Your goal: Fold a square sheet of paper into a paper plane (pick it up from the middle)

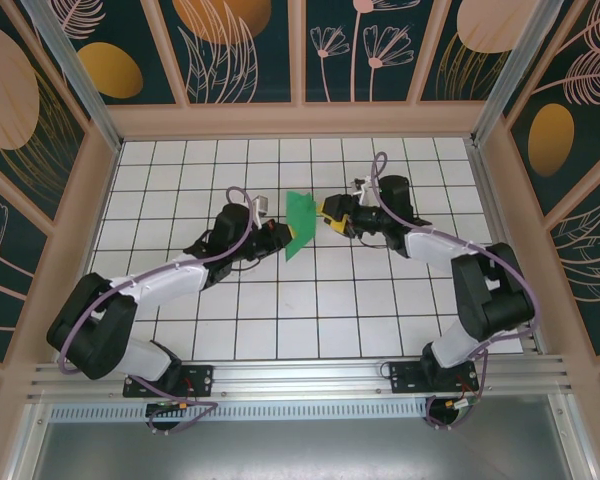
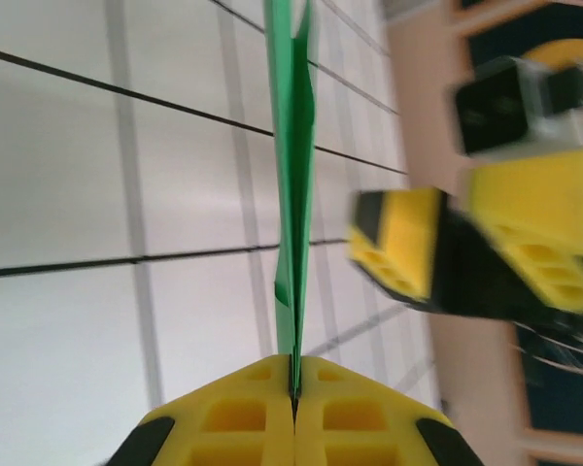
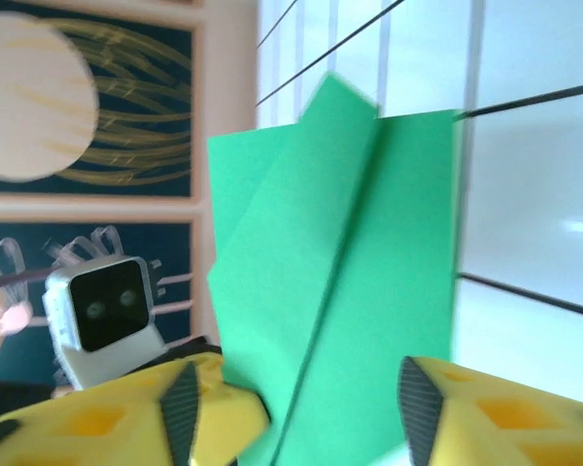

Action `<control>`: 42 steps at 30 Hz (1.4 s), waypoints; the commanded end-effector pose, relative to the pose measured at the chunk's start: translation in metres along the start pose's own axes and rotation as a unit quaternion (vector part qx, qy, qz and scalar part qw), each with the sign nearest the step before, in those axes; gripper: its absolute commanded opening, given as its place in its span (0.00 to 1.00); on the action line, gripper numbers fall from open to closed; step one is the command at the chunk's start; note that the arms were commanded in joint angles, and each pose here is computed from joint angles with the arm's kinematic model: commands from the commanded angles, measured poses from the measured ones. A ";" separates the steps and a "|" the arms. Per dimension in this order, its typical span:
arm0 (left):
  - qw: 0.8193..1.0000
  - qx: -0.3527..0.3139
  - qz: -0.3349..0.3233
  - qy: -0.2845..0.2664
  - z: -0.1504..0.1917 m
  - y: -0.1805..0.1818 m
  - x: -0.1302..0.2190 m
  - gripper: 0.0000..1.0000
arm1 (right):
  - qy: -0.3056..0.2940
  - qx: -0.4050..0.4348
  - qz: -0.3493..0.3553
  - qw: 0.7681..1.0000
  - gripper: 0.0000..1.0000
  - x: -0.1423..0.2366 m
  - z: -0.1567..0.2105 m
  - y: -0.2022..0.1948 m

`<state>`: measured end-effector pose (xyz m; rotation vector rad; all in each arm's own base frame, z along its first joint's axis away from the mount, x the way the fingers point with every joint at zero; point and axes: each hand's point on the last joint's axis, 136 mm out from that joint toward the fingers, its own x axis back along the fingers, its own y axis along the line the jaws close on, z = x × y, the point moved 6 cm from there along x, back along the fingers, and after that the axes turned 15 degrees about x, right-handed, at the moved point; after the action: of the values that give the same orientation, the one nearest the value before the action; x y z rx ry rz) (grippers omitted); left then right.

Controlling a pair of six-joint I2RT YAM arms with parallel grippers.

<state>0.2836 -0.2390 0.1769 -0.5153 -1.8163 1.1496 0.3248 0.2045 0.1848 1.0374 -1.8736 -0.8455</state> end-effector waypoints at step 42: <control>0.949 -0.009 -0.270 -0.162 -0.058 0.036 0.010 0.92 | 0.072 0.096 0.210 0.970 0.45 -0.075 0.069 -0.001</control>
<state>0.3277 -0.2046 0.1559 0.1349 -2.0294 0.8372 0.2870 0.2560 0.1249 0.6876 -2.0115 -0.3526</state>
